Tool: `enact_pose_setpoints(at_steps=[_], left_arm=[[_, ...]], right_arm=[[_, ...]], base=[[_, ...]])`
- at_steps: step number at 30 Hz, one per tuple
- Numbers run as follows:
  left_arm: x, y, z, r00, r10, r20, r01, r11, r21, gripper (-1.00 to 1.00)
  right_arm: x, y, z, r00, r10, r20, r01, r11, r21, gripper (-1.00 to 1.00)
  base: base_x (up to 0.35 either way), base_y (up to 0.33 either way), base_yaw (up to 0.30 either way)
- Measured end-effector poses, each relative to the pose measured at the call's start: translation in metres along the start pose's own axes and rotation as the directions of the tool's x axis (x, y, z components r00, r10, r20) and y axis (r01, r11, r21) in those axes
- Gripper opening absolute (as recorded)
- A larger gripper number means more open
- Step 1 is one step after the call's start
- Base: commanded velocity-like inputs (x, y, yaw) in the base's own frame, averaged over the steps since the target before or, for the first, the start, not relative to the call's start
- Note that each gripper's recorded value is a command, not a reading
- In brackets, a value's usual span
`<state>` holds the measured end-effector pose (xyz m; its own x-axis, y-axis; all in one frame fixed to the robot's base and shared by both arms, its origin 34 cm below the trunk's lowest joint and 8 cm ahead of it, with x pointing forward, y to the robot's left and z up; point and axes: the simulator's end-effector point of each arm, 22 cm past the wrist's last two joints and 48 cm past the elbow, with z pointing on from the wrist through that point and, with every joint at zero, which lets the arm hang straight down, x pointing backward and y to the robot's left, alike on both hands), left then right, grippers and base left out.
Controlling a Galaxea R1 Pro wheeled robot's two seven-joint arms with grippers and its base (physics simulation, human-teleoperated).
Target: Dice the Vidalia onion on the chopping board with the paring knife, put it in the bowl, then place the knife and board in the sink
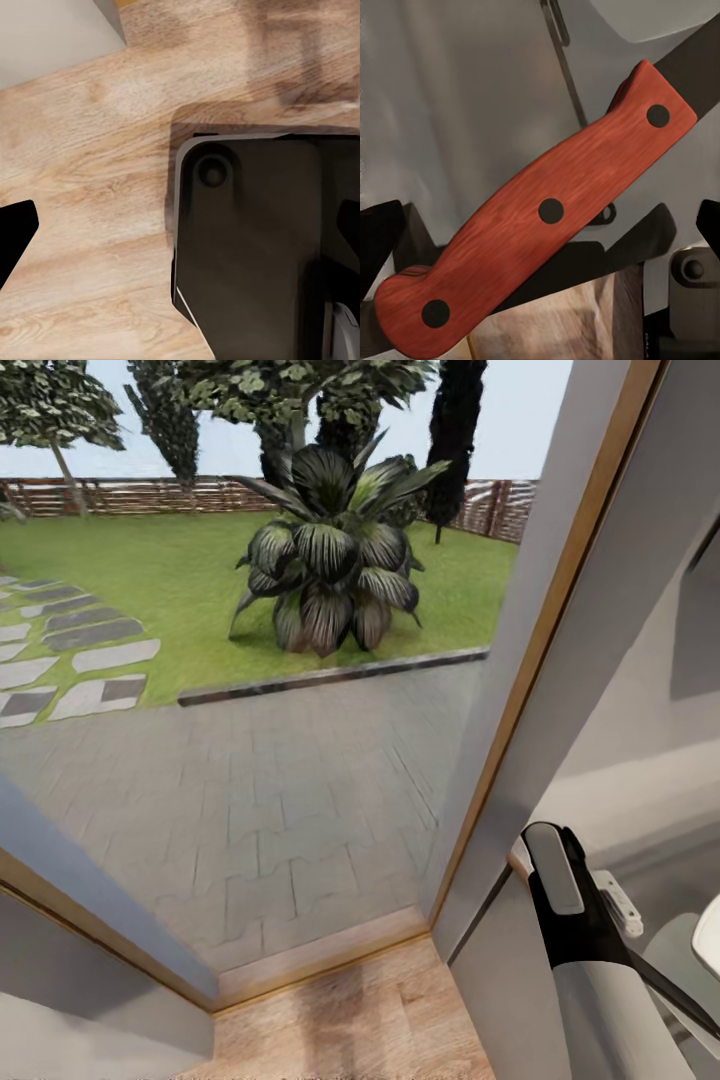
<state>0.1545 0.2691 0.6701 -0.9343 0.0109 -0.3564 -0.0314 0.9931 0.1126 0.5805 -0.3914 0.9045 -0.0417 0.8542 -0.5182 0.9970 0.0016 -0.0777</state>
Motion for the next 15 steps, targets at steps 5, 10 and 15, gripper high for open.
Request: enact_pose_setpoints(at_steps=[5,10,15], left_arm=[[0.0026,0.0001,-0.0006,1.0,0.001,-0.008,-0.001,1.0,0.0,1.0],[0.0041,0.0,-0.001,1.0,0.001,-0.013,-0.001,1.0,0.0,1.0],[0.0043,0.0001,-0.001,1.0,0.001,-0.013,-0.001,1.0,0.0,1.0]], right_arm=[[-0.0005,0.0015,0.0005,1.0,0.004,0.002,-0.004,1.0,-0.004,1.0],[-0.0006,0.0024,0.0008,1.0,0.007,0.001,-0.007,1.0,-0.006,1.0],[-0.0005,0.0029,0.0009,1.0,0.012,0.001,-0.012,1.0,-0.008,-1.0]], base=[[0.0,0.0,0.0],[0.0,0.0,0.0],[0.0,0.0,0.0]])
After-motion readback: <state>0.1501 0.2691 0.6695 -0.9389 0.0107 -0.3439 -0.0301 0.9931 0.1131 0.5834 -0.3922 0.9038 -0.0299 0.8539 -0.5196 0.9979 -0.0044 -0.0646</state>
